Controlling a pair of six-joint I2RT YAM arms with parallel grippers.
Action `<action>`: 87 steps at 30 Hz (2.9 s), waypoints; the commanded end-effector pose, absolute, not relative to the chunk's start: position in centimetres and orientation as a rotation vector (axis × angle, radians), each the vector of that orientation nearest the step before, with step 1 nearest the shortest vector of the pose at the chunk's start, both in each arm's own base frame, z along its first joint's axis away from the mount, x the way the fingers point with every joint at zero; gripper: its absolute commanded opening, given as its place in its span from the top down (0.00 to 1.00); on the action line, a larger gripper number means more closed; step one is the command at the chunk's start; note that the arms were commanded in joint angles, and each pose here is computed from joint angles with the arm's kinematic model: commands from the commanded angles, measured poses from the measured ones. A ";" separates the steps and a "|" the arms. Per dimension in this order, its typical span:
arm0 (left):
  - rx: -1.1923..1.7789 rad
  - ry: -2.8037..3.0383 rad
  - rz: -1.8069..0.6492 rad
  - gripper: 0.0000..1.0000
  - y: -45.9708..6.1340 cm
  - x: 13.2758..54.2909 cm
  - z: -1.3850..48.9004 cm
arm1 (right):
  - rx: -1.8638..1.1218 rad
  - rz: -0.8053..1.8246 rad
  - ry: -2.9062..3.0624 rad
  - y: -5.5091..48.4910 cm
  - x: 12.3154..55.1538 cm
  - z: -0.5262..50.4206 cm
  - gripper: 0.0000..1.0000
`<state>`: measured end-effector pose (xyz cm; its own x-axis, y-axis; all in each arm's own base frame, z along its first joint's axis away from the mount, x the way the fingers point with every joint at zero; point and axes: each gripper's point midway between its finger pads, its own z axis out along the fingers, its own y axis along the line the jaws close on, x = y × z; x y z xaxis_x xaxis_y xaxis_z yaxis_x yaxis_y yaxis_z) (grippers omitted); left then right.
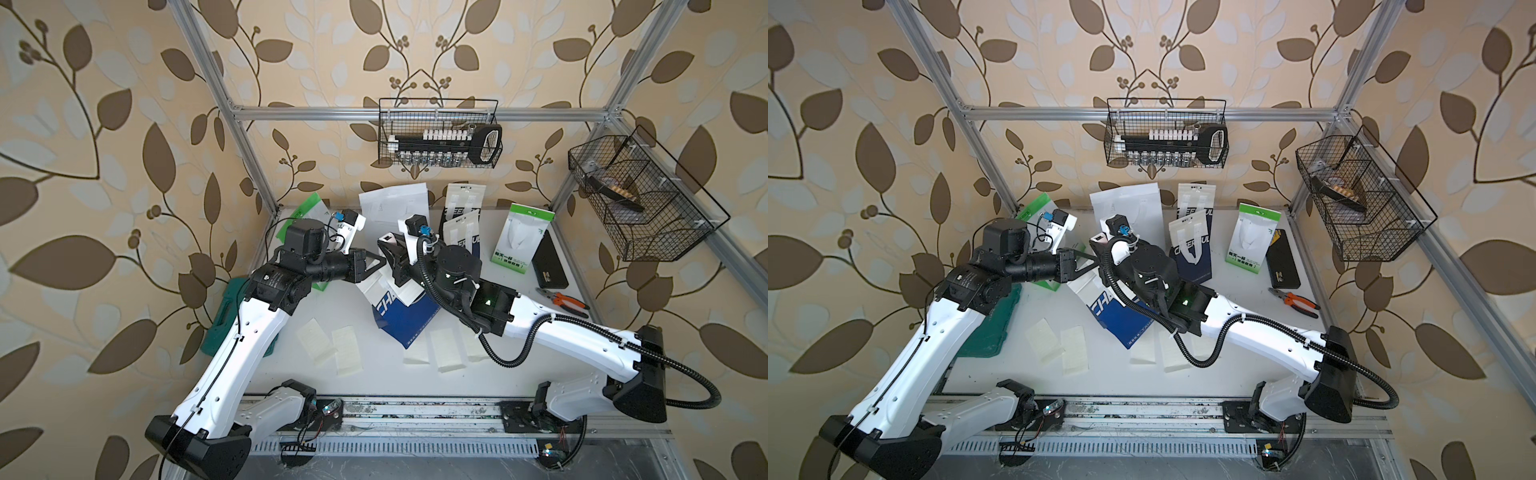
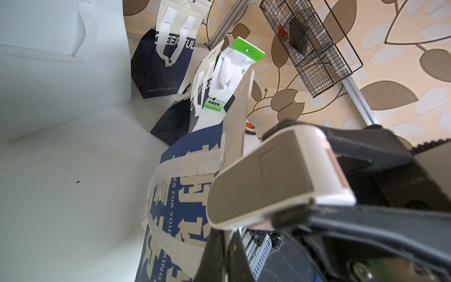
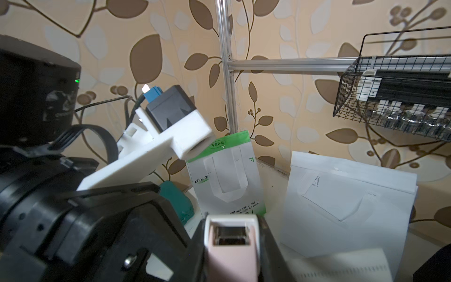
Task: Staple the receipts to the bags
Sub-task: Place the stapler in the takeout bag.
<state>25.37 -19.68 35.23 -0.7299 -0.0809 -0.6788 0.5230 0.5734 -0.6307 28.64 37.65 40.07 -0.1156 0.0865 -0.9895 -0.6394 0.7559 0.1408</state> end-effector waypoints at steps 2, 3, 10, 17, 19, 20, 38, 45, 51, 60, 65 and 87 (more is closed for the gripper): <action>0.363 2.023 -1.065 1.00 -18.8 25.8 37.8 | -0.447 0.696 1.637 37.7 28.2 41.0 1.00; 0.364 2.021 -1.053 1.00 -18.7 25.9 37.8 | -0.444 0.694 1.653 37.7 28.3 41.0 1.00; 0.372 2.031 -0.989 1.00 -18.2 26.1 37.4 | -0.435 0.696 1.677 37.8 28.4 42.1 1.00; 0.351 2.029 -1.036 1.00 -18.5 26.0 37.8 | -0.441 0.694 1.621 38.0 28.1 41.5 1.00; 0.331 2.042 -1.039 1.00 -18.5 26.3 37.7 | -0.437 0.689 1.610 38.1 28.1 41.2 1.00; 0.322 2.048 -1.034 1.00 -18.4 26.4 37.6 | -0.434 0.687 1.607 38.1 28.1 41.2 1.00; 0.402 1.895 -0.843 1.00 -17.1 26.8 38.5 | -0.430 0.605 1.861 37.8 28.2 38.0 1.00; 0.469 1.798 -0.860 1.00 -17.6 25.7 39.1 | -0.443 0.579 1.931 37.8 28.3 36.8 1.00; 0.498 1.725 -0.881 1.00 -17.9 25.1 39.6 | -0.428 0.655 1.972 38.3 27.5 35.8 1.00; 0.560 1.697 -0.878 1.00 -18.3 24.6 39.3 | -0.454 0.692 2.001 37.9 26.3 35.2 0.77; 0.556 1.732 -0.855 1.00 -18.1 25.1 38.9 | -0.460 0.700 1.965 37.1 25.7 36.1 0.53; 1.043 1.672 -1.034 1.00 -21.6 19.6 39.4 | -0.935 0.862 1.821 30.7 20.8 42.4 0.18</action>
